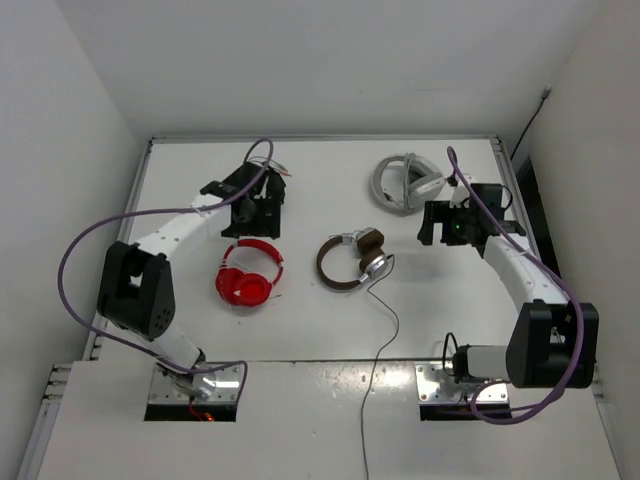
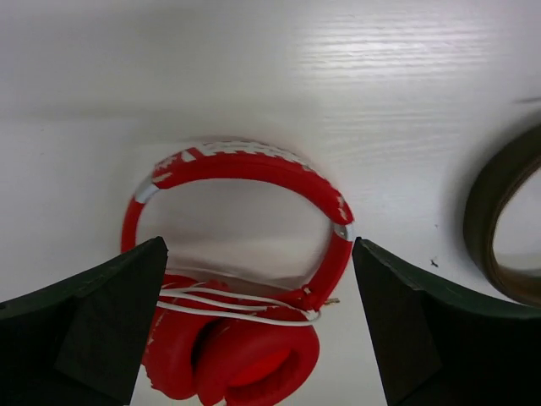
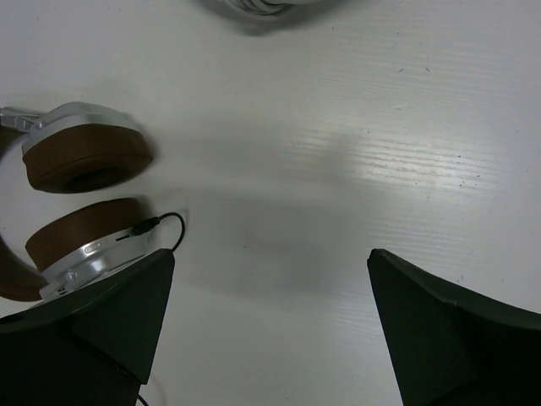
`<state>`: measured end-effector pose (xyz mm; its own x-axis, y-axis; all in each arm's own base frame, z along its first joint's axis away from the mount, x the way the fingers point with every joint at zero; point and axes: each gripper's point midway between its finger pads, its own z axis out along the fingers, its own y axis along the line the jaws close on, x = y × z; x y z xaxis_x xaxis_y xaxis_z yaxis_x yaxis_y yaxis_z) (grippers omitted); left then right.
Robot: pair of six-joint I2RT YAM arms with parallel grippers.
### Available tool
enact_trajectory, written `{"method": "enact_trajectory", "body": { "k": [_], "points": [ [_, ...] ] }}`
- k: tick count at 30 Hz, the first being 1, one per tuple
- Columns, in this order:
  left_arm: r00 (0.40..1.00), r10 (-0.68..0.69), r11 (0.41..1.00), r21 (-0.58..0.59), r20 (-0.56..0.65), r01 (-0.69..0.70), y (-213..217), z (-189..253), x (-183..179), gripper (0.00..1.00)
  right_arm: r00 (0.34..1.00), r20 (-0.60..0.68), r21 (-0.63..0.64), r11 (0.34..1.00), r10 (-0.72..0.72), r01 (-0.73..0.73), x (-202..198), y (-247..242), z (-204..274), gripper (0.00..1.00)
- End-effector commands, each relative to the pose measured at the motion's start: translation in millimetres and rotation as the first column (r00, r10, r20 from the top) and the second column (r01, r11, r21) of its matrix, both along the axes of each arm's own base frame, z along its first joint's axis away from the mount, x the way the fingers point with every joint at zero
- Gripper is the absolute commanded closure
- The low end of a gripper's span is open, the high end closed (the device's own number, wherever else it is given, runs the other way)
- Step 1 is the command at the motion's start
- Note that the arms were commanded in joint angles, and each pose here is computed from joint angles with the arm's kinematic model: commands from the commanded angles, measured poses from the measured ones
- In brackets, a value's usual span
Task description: Wrap the headphones
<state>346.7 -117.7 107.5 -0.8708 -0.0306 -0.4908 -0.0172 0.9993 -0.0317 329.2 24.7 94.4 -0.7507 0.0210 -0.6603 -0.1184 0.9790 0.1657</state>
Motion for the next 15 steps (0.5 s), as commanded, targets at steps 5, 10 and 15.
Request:
{"method": "enact_trajectory", "body": {
  "k": [5, 10, 15],
  "points": [
    [0.979, -0.197, 0.972, -0.123, 0.049, 0.202, -86, 21, -34, 0.0, 0.997, 0.058, 0.007, 0.999, -0.044, 0.044, 14, -9, 17, 0.03],
    [0.951, -0.31, 0.943, -0.13, -0.003, 0.307, -135, -3, -70, 0.05, 0.997, 0.047, 0.02, 0.998, -0.054, 0.053, 12, -10, 14, 0.03],
    [0.941, -0.334, 0.939, -0.103, -0.061, 0.327, -166, -24, -65, 0.13, 0.996, 0.058, 0.027, 0.997, -0.074, 0.073, 9, -18, 17, 0.03]
  ]
}}
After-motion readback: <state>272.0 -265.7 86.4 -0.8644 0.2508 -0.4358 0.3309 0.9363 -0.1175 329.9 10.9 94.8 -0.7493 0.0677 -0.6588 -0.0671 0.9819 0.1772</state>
